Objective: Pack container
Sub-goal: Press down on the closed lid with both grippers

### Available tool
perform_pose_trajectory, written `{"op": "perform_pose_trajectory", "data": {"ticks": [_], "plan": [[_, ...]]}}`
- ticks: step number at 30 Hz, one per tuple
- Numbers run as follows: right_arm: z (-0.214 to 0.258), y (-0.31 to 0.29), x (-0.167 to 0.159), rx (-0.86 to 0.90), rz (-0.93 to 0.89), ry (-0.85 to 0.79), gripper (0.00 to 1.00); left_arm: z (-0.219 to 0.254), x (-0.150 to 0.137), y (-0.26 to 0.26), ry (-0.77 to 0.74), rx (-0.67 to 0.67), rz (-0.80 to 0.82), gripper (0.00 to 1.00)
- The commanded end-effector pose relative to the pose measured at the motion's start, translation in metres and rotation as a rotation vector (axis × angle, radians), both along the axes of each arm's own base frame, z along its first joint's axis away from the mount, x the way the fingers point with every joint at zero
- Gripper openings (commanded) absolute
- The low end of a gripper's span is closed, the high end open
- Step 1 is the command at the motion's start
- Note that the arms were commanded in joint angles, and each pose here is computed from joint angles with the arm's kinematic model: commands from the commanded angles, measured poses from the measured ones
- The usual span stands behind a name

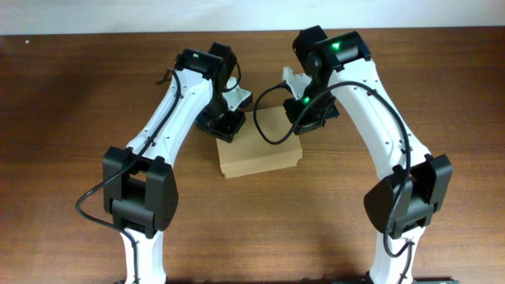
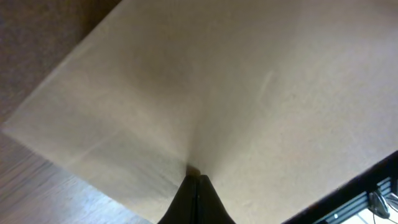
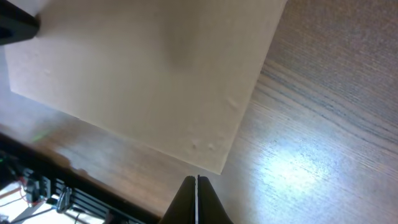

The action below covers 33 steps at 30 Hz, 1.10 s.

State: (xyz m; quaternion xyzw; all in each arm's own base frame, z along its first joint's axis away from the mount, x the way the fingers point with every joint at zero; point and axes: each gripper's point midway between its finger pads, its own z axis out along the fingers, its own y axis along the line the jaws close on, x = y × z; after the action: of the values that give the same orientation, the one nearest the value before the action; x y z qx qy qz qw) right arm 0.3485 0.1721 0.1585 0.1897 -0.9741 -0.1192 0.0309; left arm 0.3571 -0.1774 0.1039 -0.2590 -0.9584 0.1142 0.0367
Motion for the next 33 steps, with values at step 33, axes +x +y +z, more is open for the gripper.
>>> {"op": "perform_pose_trajectory", "data": {"ticks": [33], "plan": [[0.092,-0.108,0.102,0.102,-0.317,-0.416,0.05,0.115,0.131,0.145,-0.532,0.176,0.514,0.17]]}}
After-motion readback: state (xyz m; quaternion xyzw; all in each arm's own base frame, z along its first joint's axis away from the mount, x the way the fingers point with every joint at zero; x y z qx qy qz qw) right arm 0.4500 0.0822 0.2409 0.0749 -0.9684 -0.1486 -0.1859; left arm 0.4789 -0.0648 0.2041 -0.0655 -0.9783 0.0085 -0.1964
